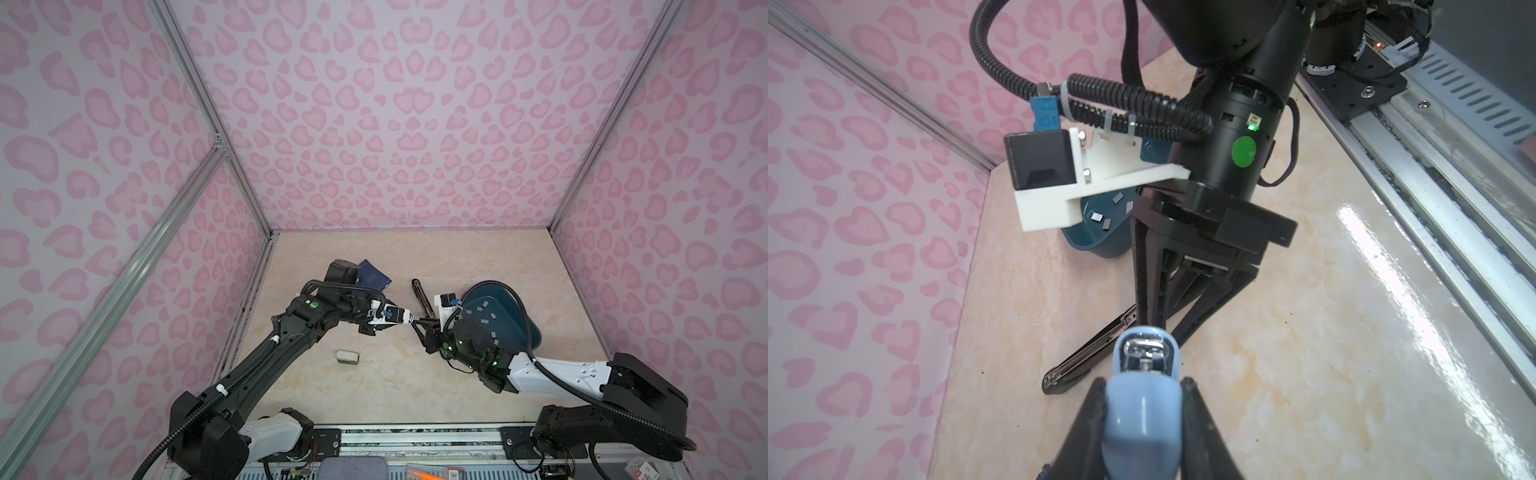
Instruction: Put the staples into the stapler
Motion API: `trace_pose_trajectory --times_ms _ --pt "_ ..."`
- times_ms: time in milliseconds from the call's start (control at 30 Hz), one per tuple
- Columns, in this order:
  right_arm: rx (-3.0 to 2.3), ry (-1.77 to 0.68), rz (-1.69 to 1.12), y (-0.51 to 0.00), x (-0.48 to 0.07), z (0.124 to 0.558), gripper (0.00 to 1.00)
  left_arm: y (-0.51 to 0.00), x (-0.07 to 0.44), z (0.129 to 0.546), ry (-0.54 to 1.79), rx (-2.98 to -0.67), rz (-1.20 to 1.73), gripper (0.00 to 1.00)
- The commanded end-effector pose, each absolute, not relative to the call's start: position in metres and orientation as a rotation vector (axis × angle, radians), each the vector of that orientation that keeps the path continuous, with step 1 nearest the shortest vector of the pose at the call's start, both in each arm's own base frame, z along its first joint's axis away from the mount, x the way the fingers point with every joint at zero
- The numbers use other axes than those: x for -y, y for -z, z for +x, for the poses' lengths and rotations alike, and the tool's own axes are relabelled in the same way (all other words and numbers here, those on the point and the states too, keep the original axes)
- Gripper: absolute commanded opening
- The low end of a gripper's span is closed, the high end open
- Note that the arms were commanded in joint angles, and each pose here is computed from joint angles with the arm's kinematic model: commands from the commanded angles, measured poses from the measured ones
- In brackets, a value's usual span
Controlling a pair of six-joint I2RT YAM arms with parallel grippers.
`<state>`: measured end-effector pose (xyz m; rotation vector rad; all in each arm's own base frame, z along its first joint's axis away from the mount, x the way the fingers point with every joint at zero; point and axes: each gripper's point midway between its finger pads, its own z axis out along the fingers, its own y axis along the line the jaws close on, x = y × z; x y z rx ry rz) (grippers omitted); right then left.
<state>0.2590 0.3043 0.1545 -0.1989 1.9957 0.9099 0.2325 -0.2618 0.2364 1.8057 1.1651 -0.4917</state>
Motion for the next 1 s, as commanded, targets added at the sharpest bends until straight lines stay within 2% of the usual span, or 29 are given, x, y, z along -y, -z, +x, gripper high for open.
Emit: trace_pose_trajectory --times_ms 0,100,267,433,767,967 --pt "-1.955 -0.819 -0.225 -0.161 -0.29 0.261 0.35 -0.244 0.264 0.237 0.512 -1.157 1.78 0.04" --pt "-1.911 -0.765 -0.261 -0.175 -0.279 0.258 0.29 -0.242 0.263 0.238 0.507 -1.167 1.779 0.04" --pt "-1.798 -0.877 -0.485 -0.215 -0.305 0.236 0.09 -0.239 0.263 0.239 0.511 -1.174 1.786 0.04" --pt "-1.755 -0.933 -0.539 -0.235 -0.328 0.227 0.02 -0.236 0.264 0.237 0.514 -1.172 1.796 0.04" --pt "-1.829 -0.868 -0.49 -0.206 -0.332 0.241 0.0 -0.251 0.268 0.227 0.581 -1.115 1.777 0.04" --pt "-1.819 -0.918 -0.527 -0.204 -0.342 0.236 0.0 -0.263 0.273 0.216 0.669 -1.061 1.761 0.04"
